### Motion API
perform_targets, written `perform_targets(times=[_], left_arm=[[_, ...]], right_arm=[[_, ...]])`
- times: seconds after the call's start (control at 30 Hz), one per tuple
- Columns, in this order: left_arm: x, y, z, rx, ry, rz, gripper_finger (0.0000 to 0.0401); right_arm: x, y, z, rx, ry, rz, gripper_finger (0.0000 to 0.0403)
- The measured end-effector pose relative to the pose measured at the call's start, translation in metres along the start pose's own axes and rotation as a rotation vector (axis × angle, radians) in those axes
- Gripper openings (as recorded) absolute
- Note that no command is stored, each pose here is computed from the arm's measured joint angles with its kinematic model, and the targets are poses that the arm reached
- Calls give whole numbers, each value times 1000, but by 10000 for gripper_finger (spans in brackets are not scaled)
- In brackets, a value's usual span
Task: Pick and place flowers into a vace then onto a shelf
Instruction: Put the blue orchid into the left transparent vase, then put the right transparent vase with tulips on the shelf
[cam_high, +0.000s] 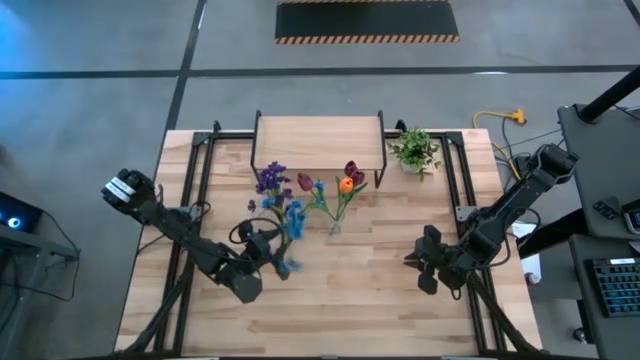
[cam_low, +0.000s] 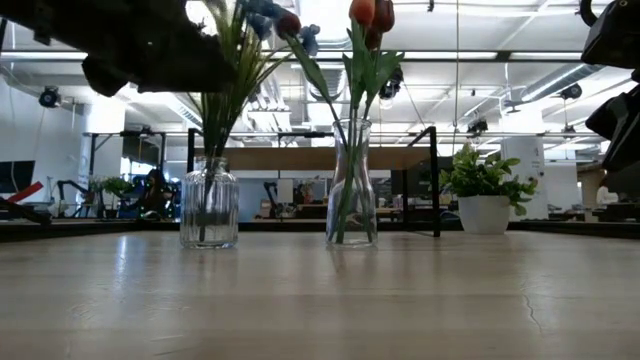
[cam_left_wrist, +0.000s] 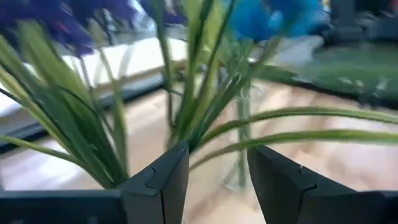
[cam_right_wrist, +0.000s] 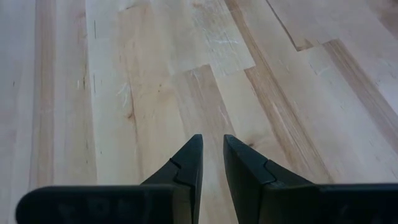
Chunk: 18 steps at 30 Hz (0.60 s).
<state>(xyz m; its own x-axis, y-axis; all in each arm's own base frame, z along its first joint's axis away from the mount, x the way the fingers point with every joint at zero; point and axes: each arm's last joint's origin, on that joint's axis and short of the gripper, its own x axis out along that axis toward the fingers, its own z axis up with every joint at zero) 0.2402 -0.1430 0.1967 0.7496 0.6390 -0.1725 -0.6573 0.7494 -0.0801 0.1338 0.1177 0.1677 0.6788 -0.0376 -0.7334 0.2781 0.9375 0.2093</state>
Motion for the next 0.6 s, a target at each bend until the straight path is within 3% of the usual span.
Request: perform_targets(times=[0.17, 0.6], left_arm=[[-4, -1, -7, 19, 82, -86, 146], [-10, 3, -16, 22, 205, -143, 146]], right_arm=[[0, 0, 0, -6, 0, 0, 56], [0, 0, 0, -1, -2, -2, 56]])
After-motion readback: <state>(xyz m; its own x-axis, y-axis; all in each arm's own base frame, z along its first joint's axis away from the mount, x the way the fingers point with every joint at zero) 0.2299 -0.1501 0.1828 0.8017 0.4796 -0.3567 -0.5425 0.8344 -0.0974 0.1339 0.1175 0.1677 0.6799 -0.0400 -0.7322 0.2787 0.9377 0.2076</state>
